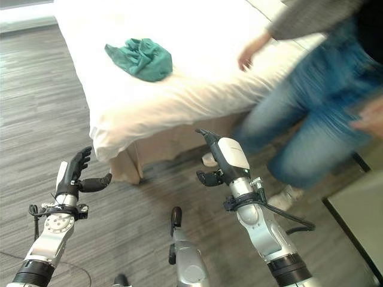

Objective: Pick up bed clothes into laundry basket.

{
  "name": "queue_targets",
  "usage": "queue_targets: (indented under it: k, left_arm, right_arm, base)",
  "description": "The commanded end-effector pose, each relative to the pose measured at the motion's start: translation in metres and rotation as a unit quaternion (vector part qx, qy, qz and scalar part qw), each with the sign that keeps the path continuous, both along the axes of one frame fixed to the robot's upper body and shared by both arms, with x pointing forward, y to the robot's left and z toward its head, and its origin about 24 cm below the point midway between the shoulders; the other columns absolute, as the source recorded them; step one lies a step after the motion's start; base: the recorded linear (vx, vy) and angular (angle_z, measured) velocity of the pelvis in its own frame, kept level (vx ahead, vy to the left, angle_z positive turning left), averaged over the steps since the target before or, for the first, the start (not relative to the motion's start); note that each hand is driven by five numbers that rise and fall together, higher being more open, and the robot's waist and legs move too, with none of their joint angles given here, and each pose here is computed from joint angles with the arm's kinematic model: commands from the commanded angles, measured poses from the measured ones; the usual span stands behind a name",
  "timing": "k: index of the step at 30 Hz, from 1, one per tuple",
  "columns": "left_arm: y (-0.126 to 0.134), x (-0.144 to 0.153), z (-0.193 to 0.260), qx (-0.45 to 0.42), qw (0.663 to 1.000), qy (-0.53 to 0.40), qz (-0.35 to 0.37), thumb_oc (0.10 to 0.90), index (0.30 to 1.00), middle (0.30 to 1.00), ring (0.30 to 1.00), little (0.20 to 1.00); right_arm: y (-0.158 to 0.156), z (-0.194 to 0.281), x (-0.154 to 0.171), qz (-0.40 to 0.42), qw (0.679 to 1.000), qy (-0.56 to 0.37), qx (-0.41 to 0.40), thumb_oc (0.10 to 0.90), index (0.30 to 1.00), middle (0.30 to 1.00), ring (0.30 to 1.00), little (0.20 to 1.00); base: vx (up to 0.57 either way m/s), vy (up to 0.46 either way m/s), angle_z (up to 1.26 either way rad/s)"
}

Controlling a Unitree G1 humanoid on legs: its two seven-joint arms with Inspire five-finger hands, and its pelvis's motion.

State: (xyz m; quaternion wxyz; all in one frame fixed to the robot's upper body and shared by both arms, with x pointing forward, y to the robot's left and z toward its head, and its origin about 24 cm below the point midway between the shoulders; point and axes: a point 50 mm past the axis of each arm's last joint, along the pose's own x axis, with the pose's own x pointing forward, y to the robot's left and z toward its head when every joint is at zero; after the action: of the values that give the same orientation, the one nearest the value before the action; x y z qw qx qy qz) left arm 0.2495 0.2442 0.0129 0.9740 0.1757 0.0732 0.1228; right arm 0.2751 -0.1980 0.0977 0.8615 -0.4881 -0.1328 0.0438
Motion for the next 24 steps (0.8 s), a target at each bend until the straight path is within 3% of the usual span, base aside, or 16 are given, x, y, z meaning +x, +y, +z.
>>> queue_targets:
  k: [1, 7, 12, 14, 18, 24]
  left_arm:
    - [0.009, 0.011, 0.06, 0.06, 0.989, -0.134, -0.037, 0.8, 0.9, 0.9, 0.9, 0.9]
    - [0.015, 0.009, 0.062, 0.014, 0.988, -0.155, -0.007, 0.8, 0.9, 0.9, 0.9, 0.9]
    - [0.026, 0.005, 0.115, -0.037, 0.954, -0.298, 0.017, 0.8, 0.9, 0.9, 0.9, 0.9]
    - [0.034, 0.007, 0.128, -0.068, 0.938, -0.335, 0.049, 0.8, 0.9, 0.9, 0.9, 0.9]
    - [0.039, 0.016, 0.132, -0.032, 0.947, -0.317, 0.042, 0.8, 0.9, 0.9, 0.9, 0.9]
    - [0.054, 0.022, 0.143, -0.012, 0.944, -0.325, 0.055, 0.8, 0.9, 0.9, 0.9, 0.9]
  right_arm:
    - [-0.005, 0.06, 0.013, -0.018, 0.988, -0.154, 0.01, 0.8, 0.9, 0.9, 0.9, 0.9]
    - [-0.013, 0.085, 0.019, -0.04, 0.976, -0.213, -0.032, 0.8, 0.9, 0.9, 0.9, 0.9]
    - [-0.03, 0.104, 0.027, -0.08, 0.96, -0.249, -0.103, 0.8, 0.9, 0.9, 0.9, 0.9]
    - [-0.038, 0.099, 0.041, -0.101, 0.964, -0.218, -0.11, 0.8, 0.9, 0.9, 0.9, 0.9]
    - [-0.048, 0.093, 0.055, -0.124, 0.969, -0.177, -0.121, 0.8, 0.9, 0.9, 0.9, 0.9]
    - [-0.039, 0.102, 0.079, -0.119, 0.968, -0.16, -0.153, 0.8, 0.9, 0.9, 0.9, 0.9]
  base:
    - [0.62, -0.15, 0.11]
    - [0.4, -0.151, 0.12]
    - [0.23, 0.213, -0.45]
    - [0.31, 0.329, -0.79]
    - [0.22, 0.135, -0.44]
    - [0.12, 0.07, 0.1]
